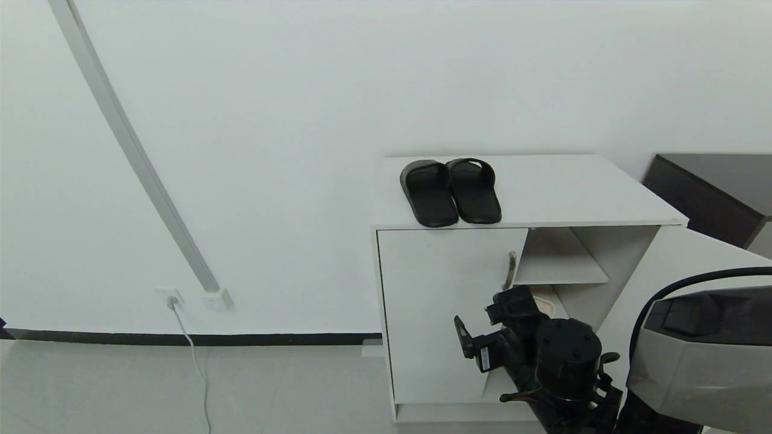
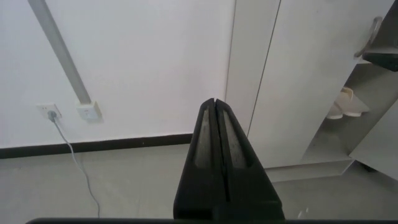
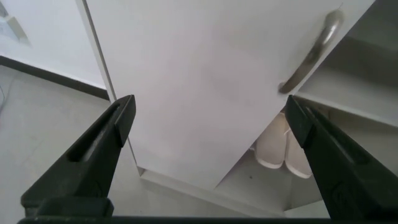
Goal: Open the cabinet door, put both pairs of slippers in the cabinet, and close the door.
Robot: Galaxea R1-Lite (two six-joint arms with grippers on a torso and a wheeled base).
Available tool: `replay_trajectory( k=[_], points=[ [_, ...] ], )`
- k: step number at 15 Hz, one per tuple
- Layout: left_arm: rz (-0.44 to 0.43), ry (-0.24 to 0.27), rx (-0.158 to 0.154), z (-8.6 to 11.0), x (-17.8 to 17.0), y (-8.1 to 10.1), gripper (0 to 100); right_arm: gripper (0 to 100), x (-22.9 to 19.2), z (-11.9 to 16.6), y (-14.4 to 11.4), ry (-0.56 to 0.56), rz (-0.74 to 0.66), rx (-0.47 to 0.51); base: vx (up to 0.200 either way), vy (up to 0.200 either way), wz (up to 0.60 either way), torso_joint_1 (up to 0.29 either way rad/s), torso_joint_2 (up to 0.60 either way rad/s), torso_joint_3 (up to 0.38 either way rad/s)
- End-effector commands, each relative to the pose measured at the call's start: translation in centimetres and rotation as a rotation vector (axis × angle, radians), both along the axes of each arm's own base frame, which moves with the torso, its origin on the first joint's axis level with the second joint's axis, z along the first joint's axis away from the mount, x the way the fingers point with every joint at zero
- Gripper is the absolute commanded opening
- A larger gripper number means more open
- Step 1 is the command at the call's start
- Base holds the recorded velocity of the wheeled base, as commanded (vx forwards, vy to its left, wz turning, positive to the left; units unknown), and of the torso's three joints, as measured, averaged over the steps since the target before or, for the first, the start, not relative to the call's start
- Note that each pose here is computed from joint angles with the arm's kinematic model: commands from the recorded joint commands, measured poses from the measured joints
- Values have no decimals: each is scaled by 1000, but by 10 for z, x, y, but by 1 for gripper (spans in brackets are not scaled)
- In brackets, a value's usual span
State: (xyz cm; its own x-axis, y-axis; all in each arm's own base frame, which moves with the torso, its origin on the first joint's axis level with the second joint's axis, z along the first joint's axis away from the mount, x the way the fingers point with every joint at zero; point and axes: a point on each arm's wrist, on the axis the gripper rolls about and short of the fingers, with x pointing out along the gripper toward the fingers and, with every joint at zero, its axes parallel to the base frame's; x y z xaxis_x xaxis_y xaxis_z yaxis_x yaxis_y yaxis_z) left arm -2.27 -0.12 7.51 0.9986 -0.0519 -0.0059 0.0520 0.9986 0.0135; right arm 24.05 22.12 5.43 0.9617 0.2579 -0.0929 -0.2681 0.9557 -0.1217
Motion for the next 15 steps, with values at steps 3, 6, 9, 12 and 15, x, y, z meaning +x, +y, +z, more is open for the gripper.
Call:
replay_trajectory(
  k=[3, 6, 9, 12, 15],
  points=[
    [0, 0, 0, 0, 0, 0, 0, 100, -1, 3, 0, -6, 2, 6, 0, 0, 0, 237, -570, -323],
    [0, 2, 0, 0, 0, 0, 0, 100, -1, 5, -1, -12, 1, 11, 0, 0, 0, 266, -603, -344],
    [0, 2, 0, 0, 0, 0, 0, 100, 1, 7, 0, -20, 0, 16, 0, 0, 0, 222, -476, -255],
    [0, 2, 0, 0, 0, 0, 0, 100, 6, 18, 0, -61, -8, 25, 0, 0, 0, 180, -391, -214],
    [0, 2, 0, 0, 0, 0, 0, 100, 8, 19, -1, -69, -4, 4, 0, 0, 400, 175, -373, -199]
  ],
)
